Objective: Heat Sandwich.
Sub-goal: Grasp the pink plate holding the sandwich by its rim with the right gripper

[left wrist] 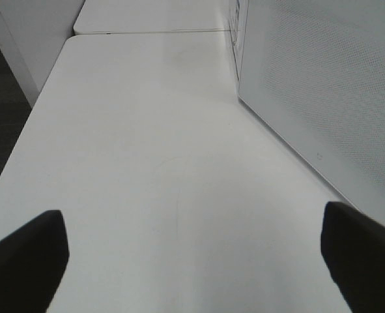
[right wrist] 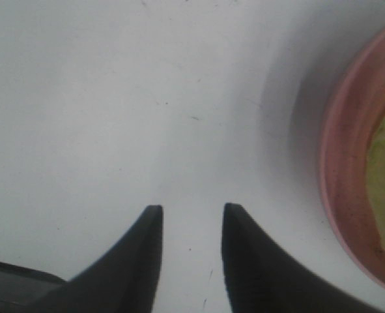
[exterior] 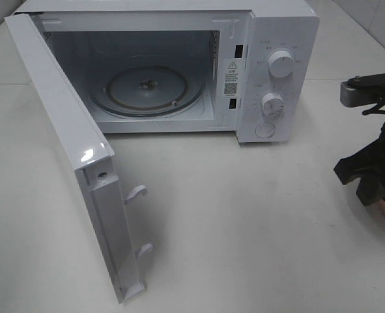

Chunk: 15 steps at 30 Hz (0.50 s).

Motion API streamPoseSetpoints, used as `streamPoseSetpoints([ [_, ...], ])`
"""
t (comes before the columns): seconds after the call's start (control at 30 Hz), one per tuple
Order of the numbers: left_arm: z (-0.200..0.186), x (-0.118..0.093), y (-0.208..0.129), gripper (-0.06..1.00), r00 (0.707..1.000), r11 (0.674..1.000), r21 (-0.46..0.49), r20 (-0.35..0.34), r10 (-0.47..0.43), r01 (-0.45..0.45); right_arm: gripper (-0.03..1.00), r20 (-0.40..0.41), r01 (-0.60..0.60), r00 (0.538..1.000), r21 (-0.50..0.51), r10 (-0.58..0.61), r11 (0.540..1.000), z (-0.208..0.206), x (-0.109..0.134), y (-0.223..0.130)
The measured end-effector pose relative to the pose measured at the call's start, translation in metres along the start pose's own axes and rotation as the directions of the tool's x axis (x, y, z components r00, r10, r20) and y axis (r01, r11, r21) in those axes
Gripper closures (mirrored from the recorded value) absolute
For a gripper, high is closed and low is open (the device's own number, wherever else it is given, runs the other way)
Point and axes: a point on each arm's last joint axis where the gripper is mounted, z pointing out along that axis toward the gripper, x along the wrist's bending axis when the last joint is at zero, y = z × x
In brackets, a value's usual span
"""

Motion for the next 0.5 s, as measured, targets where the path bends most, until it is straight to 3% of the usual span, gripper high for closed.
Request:
streamPoseSetpoints([
  [0.03,0.0,0.0,0.0,-0.04,1.0,1.0,0.0,0.0,0.0,0.0,0.5,0.007,-0.01,1.0,-0.005,0.01,1.0,-0.001,-0.005,0.001],
  [0.07,0.0,0.0,0.0,-0.04,1.0,1.0,0.0,0.0,0.0,0.0,0.43,0.008,-0.012,1.0,-0.008,0.012,1.0,-0.002,-0.007,0.002],
  [0.1,0.0,0.0,0.0,-0.04,1.0,1.0,0.0,0.0,0.0,0.0,0.43,0.008,-0.012,1.0,-0.008,0.012,1.0,-0.002,-0.007,0.002],
  [0.2,0.0,0.0,0.0,-0.04,1.0,1.0,0.0,0.0,0.0,0.0,0.12,0.016,-0.009,1.0,-0.011,0.009,1.0,-0.002,-0.016,0.002],
  [0.23,0.0,0.0,0.0,-0.04,1.0,1.0,0.0,0.0,0.0,0.0,0.12,0.016,-0.009,1.0,-0.011,0.009,1.0,-0.002,-0.016,0.002],
  [0.3,0.0,0.0,0.0,-0.04,1.0,1.0,0.0,0.0,0.0,0.0,0.02,0.02,-0.021,1.0,-0.015,0.022,1.0,-0.002,-0.022,0.002],
  [0.5,0.0,0.0,0.0,-0.04,1.0,1.0,0.0,0.0,0.0,0.0,-0.02,0.031,-0.067,0.997,-0.045,0.069,0.997,-0.002,-0.034,0.004],
])
